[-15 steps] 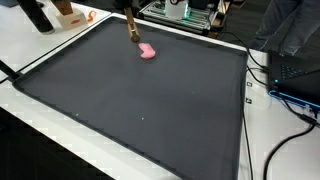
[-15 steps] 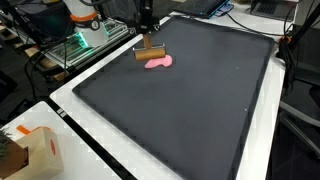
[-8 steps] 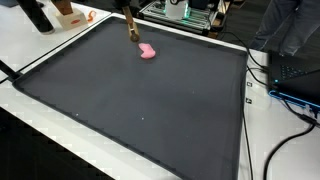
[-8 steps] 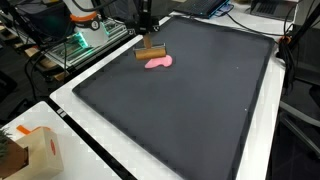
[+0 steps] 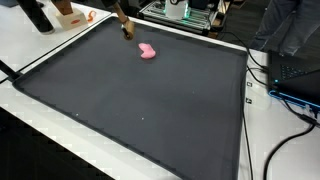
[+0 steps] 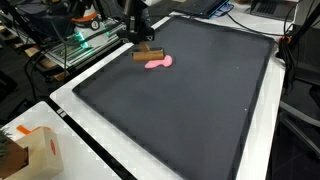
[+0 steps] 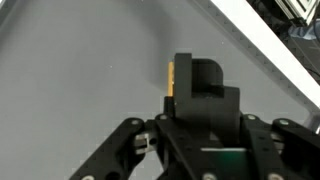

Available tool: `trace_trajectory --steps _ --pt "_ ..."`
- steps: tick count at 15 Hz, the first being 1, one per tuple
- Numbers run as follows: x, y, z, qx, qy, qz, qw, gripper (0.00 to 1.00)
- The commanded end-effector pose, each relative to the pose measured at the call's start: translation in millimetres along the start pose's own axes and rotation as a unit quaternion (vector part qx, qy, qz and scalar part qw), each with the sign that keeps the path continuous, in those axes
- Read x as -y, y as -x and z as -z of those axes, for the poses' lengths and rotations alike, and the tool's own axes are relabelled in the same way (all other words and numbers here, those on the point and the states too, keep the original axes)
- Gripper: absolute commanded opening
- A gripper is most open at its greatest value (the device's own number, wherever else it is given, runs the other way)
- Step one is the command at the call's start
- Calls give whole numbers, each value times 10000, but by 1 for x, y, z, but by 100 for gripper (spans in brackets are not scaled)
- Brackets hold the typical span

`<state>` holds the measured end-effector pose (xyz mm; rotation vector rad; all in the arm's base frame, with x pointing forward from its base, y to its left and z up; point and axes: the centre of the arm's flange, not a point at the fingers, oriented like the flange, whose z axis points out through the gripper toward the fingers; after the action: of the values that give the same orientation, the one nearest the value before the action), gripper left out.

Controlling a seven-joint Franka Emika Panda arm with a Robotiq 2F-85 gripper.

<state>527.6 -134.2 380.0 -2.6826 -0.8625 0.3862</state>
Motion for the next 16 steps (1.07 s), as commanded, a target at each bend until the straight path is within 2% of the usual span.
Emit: trace_trajectory --steps 1,5,16 --pt "-40 -3 2 -131 -653 -53 9978 24" --pt "-68 6 -9 -244 -1063 -167 9939 24" --pt "-113 18 -30 -469 -1648 -288 9848 24"
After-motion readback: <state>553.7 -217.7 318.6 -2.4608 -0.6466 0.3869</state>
